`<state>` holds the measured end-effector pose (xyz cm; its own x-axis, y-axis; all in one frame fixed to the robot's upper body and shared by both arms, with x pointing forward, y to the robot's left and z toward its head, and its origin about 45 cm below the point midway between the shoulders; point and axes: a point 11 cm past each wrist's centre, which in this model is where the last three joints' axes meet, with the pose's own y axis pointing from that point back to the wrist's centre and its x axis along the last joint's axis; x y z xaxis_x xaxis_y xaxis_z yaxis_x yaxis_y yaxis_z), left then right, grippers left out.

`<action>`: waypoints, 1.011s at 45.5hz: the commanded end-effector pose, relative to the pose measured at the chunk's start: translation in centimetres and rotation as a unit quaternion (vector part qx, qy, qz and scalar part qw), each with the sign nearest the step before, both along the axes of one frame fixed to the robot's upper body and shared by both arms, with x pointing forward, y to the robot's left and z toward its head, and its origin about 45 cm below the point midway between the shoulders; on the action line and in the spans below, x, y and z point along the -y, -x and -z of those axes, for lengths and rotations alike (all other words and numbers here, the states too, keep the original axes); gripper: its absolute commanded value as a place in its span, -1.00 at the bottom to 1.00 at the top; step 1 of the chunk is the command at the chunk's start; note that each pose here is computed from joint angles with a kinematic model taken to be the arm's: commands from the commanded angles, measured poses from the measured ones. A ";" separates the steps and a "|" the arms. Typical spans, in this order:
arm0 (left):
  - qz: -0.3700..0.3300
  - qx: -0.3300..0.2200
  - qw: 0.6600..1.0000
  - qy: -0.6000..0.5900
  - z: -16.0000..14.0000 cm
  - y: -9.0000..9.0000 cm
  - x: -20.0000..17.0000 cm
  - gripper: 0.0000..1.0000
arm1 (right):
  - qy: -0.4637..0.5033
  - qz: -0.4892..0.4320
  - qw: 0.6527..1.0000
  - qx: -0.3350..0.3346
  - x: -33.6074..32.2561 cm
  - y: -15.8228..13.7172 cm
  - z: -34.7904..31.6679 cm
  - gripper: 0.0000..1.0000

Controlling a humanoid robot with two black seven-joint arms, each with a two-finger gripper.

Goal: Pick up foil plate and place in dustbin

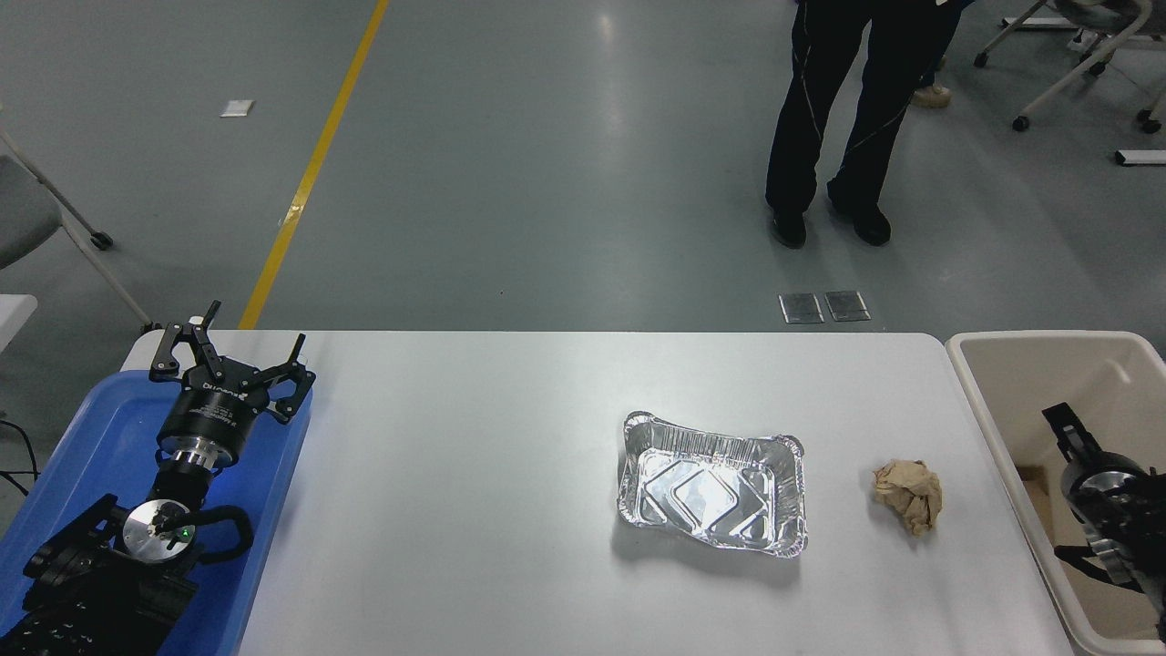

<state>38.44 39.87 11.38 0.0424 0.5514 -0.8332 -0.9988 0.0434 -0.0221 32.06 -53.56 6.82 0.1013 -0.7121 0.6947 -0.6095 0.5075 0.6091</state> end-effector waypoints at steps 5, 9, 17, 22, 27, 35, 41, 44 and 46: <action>0.001 0.000 1.000 -0.001 -0.1 0.0 0.0 0.99 | -0.031 -0.096 0.993 -0.062 -2.0 -1.2 -3.5 1.00; 0.001 0.000 1.000 -0.001 -0.1 0.0 0.0 0.99 | -0.014 -0.145 0.986 -0.083 -3.1 -2.0 -4.8 1.00; 0.001 0.000 1.000 -0.001 -0.1 0.0 0.0 0.99 | -0.027 -0.225 0.964 -0.139 -6.8 -2.9 -7.5 1.00; 0.001 0.000 1.000 -0.001 -0.1 0.0 0.0 0.99 | -0.036 -0.269 0.946 -0.176 -9.1 -2.9 -10.1 1.00; 0.001 0.000 1.000 -0.001 -0.1 0.0 0.0 0.99 | -0.054 -0.301 0.932 -0.195 -11.5 -3.0 -12.5 1.00; 0.001 0.000 1.000 -0.001 -0.1 0.0 0.0 0.99 | -0.063 -0.334 0.915 -0.218 -14.0 -2.9 -14.8 1.00; 0.001 0.000 1.000 -0.001 -0.1 0.0 0.0 0.99 | -0.064 -0.337 0.914 -0.218 -14.6 -3.2 -15.0 1.00; 0.001 0.000 1.000 -0.001 -0.1 0.0 0.0 0.99 | -0.061 -0.339 0.914 -0.215 -14.9 -3.5 -15.4 1.00; 0.001 0.000 1.000 -0.001 -0.1 0.0 0.0 0.99 | -0.058 -0.340 0.914 -0.211 -15.0 -3.8 -15.6 1.00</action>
